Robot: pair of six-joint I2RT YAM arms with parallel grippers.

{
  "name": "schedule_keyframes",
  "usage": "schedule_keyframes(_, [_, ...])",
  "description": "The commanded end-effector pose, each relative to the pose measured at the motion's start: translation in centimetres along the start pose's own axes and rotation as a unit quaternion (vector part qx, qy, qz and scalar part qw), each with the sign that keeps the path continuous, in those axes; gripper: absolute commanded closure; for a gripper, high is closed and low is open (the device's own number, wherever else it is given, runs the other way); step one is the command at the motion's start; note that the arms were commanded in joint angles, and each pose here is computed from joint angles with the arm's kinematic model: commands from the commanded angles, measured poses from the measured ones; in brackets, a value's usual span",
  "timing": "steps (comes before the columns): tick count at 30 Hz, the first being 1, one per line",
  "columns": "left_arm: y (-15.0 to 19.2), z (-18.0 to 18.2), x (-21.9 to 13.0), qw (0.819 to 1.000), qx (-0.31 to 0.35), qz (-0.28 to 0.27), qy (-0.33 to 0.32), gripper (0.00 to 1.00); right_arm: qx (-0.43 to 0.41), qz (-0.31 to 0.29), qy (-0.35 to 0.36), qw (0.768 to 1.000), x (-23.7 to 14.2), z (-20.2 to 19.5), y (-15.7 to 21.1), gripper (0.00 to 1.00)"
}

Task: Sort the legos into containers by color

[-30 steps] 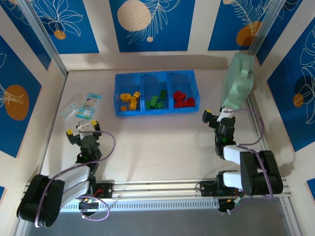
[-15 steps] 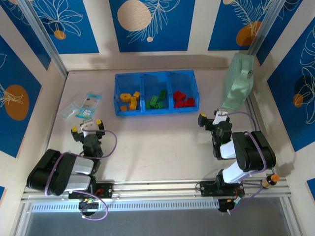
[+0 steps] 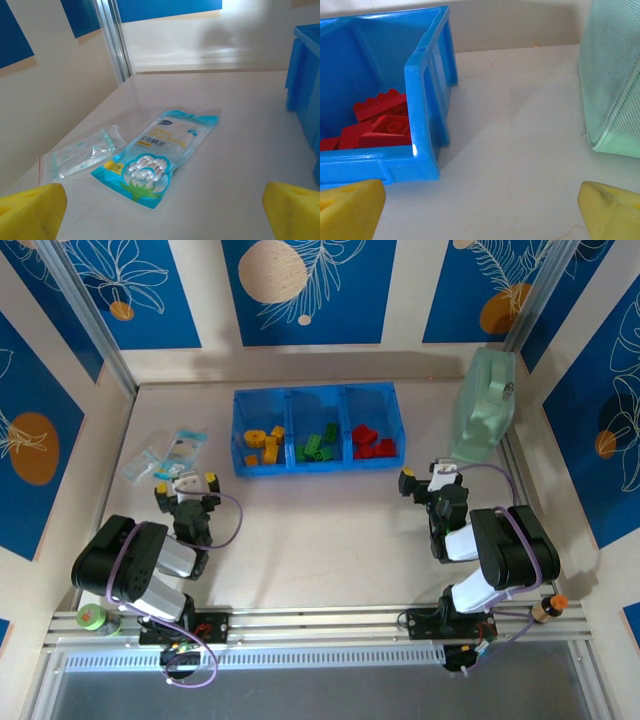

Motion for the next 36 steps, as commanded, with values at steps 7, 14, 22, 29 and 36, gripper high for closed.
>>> schedule_keyframes(7, [-0.6,-4.6,-0.1,0.987,0.071,-0.036,0.143,0.0,-0.017,0.034,0.023,0.999,2.6,0.3,-1.4,0.01])
schedule_keyframes(14, [-0.2,-4.7,0.8,0.986,0.066,-0.027,0.148,0.0,0.017,0.063,0.017,0.998,3.2,-0.9,-1.4,0.01])
schedule_keyframes(22, [0.3,-3.7,5.1,0.981,0.013,0.082,0.178,0.0,0.014,0.063,0.02,0.998,3.2,-0.9,-1.4,0.01])
schedule_keyframes(29, [0.3,-3.7,4.9,0.981,0.014,0.077,0.176,0.0,0.013,0.062,0.02,0.998,3.2,-0.8,-1.4,0.01])
schedule_keyframes(36, [0.1,-4.3,3.4,0.975,0.018,0.036,0.219,0.0,0.014,0.062,0.019,0.998,3.2,-0.8,-1.4,0.01])
Point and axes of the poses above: each hand's point on the last joint's axis, 136 mm out from that joint toward the fingers, its own x axis out along the fingers, its own z axis along the line the jaws close on, y = z × x, the point moved 5 cm from there along -x, back along the fingers, and after that the axes turned 4 degrees about x, right-handed, at the moved point
